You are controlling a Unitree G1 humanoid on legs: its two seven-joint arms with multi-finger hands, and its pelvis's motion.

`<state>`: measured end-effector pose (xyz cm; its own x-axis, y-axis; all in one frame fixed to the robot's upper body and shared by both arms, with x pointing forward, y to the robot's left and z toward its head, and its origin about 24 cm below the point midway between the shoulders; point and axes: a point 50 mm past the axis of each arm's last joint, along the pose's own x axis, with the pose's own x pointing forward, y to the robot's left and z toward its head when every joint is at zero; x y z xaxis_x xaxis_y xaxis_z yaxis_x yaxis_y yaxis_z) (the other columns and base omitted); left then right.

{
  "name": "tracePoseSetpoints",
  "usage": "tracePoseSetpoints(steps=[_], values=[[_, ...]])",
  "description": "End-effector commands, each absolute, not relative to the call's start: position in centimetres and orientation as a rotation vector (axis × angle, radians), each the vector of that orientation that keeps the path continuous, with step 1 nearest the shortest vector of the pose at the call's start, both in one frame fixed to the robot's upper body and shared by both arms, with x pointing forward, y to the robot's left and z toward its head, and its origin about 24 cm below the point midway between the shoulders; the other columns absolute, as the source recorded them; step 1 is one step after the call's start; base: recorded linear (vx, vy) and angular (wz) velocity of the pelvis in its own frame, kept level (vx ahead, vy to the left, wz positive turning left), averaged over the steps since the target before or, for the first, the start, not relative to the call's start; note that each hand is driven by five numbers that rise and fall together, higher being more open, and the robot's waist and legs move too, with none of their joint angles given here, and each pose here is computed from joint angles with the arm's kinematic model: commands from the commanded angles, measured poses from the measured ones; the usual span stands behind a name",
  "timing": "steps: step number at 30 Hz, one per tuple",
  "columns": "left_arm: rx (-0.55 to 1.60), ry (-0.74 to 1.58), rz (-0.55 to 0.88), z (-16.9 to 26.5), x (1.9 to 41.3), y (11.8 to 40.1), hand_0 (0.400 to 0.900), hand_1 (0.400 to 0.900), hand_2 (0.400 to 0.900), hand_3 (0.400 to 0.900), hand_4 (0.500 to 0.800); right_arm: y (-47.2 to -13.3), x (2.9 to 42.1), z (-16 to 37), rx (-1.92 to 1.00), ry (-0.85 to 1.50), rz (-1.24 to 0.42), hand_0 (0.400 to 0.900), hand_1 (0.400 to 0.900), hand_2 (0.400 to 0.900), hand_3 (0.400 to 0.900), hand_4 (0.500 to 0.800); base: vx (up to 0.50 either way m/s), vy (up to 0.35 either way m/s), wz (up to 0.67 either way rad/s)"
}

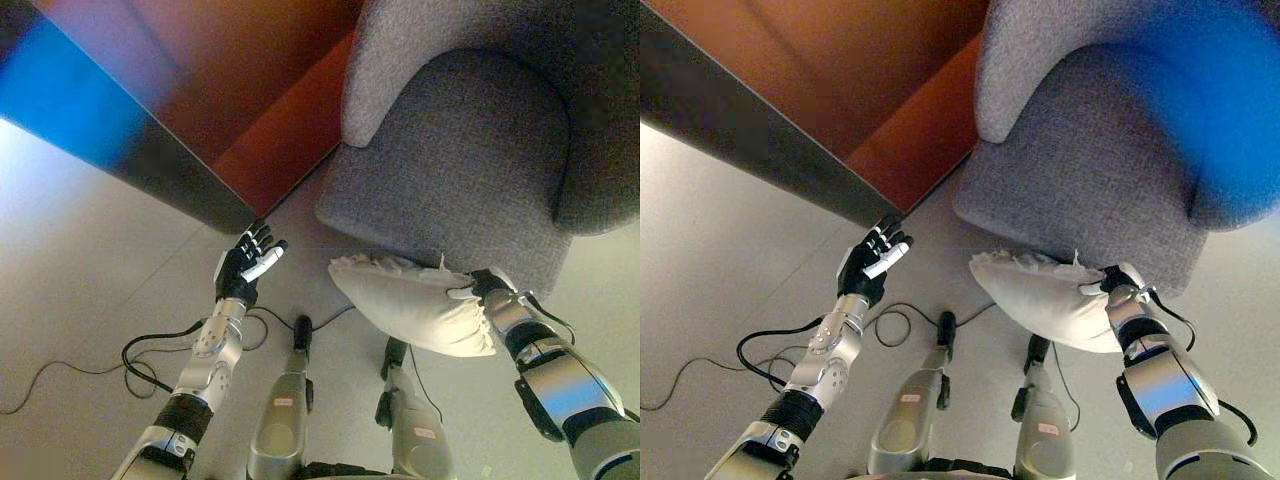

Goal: Pick up the pillow and put it on the sofa.

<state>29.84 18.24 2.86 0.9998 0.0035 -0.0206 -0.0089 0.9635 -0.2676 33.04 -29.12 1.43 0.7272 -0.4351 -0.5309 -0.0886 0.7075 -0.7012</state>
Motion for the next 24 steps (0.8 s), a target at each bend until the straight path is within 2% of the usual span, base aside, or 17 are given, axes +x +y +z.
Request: tracePoseSetpoints(steps=[1, 24], values=[[-0.275, -0.243, -0.071, 8.4, 31.0, 17.4, 0.9, 0.9, 0.9, 0.9, 0.8, -31.1, 34.9, 5.9, -0.898, 0.68, -0.293, 0.4, 0.4, 0.4, 0.4, 0.5, 0.0, 0.0, 0.0], [-0.3, -0.189, -0.048, 6.9, 30.5, 18.0, 0.9, 0.9, 0.9, 0.9, 0.8, -31.5, 34.5, 5.7, -0.914, 0.648, -0.272, 0.4, 0.4, 0.4, 0.4, 0.5, 0.009, 0.001, 0.0]])
